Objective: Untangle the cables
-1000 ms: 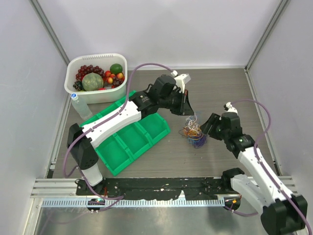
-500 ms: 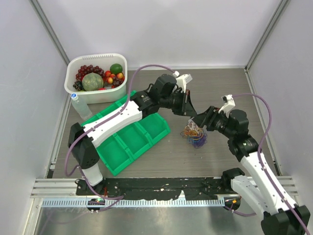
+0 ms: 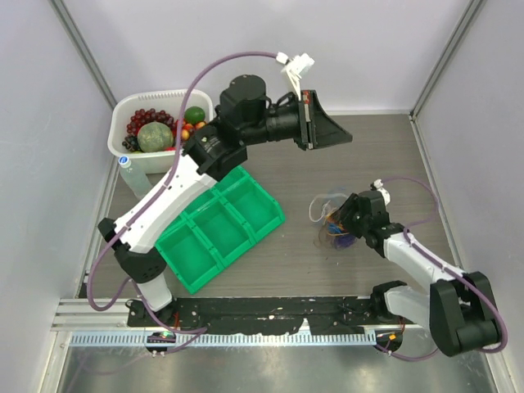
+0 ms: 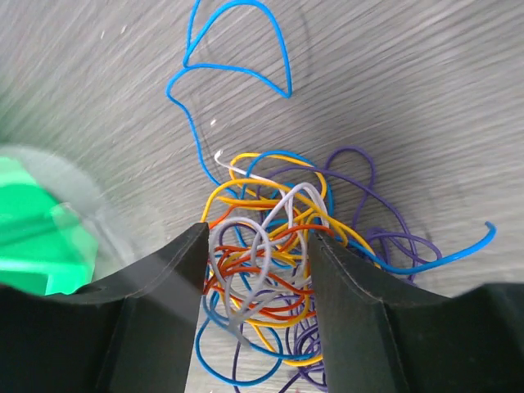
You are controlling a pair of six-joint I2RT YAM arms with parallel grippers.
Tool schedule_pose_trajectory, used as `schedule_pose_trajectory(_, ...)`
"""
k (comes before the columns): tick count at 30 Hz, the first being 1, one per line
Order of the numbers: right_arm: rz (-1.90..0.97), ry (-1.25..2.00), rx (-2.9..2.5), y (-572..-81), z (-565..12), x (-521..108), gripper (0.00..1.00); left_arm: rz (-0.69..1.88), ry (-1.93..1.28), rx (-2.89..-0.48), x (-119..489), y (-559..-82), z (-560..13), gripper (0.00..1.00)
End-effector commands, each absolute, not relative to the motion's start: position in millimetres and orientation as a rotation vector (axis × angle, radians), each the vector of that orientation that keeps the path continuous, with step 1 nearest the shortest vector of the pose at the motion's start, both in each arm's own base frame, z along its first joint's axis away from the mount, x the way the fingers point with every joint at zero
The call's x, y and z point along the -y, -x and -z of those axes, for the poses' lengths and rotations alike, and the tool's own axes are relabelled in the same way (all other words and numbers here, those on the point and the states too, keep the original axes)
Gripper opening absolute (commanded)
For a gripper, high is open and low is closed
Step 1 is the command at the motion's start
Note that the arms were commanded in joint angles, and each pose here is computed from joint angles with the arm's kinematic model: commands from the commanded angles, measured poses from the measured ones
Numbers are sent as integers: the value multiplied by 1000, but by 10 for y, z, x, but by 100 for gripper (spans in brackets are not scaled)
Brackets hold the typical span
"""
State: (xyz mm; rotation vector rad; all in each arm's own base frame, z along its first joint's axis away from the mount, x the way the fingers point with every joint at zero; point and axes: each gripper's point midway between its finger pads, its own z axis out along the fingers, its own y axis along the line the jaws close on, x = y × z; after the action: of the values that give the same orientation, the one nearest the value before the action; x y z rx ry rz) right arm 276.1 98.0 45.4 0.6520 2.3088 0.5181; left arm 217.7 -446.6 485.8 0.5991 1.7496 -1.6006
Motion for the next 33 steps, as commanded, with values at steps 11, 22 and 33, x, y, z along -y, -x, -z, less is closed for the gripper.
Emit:
schedule_pose_trajectory(11, -403, -544, -2155, -2912, -1329, -641, 55, 1488, -607, -1816, 4397, -2213, -4582, 15)
schedule_pose_trajectory(22, -435, -465, -2254, -2709, -1492, -729, 58, 1180, -586, -2258, 4136, -2007, -2380, 77)
schedule_pose_trajectory(33, -399, -470, -2244, -2596, -1485, -654, 58, 709, -848, -2509, 4457, -1508, -829, 75)
